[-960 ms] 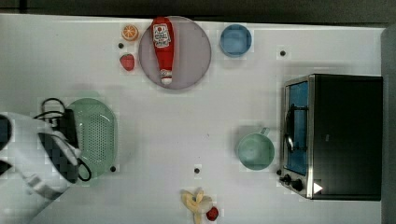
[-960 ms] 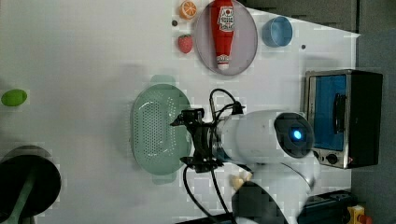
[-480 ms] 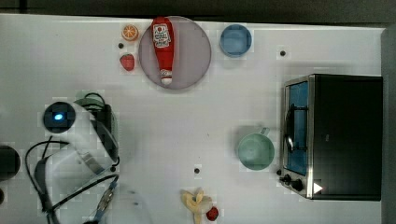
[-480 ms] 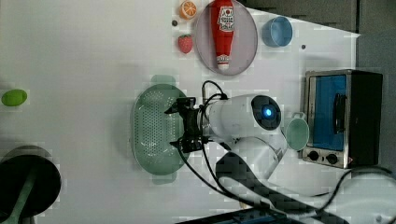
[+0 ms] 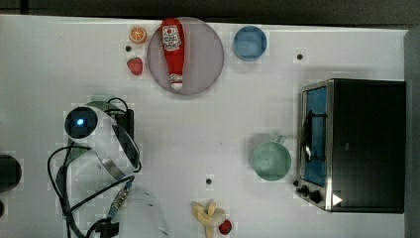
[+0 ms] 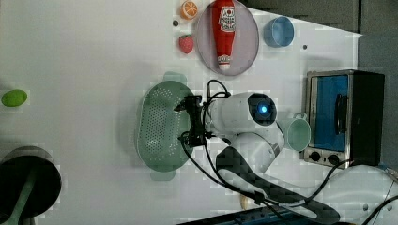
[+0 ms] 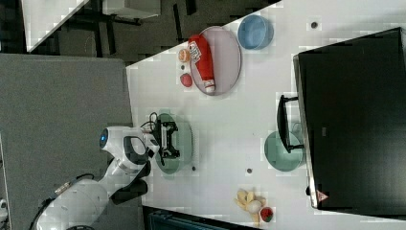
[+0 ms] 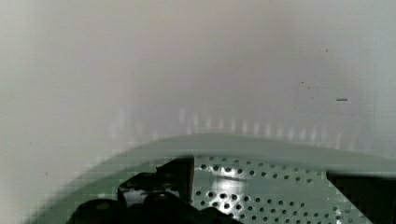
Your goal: Drag strainer left to right.
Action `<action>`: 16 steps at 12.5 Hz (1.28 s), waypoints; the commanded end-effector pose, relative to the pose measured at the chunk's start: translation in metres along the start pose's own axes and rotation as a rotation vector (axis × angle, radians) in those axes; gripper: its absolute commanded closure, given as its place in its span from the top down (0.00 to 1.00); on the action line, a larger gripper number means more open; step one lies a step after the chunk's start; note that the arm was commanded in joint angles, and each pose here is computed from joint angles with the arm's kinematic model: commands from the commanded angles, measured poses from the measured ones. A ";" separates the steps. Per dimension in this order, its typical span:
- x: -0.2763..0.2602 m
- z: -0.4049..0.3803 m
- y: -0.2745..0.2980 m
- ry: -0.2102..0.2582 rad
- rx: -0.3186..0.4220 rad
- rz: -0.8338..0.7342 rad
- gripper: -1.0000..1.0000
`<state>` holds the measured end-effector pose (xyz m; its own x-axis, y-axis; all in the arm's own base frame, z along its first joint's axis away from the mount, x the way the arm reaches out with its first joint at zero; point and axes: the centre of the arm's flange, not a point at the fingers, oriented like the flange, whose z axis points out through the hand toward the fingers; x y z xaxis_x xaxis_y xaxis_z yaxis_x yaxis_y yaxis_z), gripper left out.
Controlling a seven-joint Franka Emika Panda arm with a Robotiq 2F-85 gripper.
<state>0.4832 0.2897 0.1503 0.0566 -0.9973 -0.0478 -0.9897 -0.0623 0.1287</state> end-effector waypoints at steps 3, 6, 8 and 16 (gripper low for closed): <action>-0.001 -0.012 -0.004 -0.006 0.032 0.051 1.00; 0.015 -0.017 0.001 0.008 0.033 0.062 1.00; 0.032 -0.022 0.003 0.018 0.035 0.066 1.00; 0.109 -0.024 0.002 0.053 0.020 0.056 1.00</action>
<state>0.4852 0.2114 0.1658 0.0208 -0.9998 -0.0033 -0.9952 -0.0210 0.0952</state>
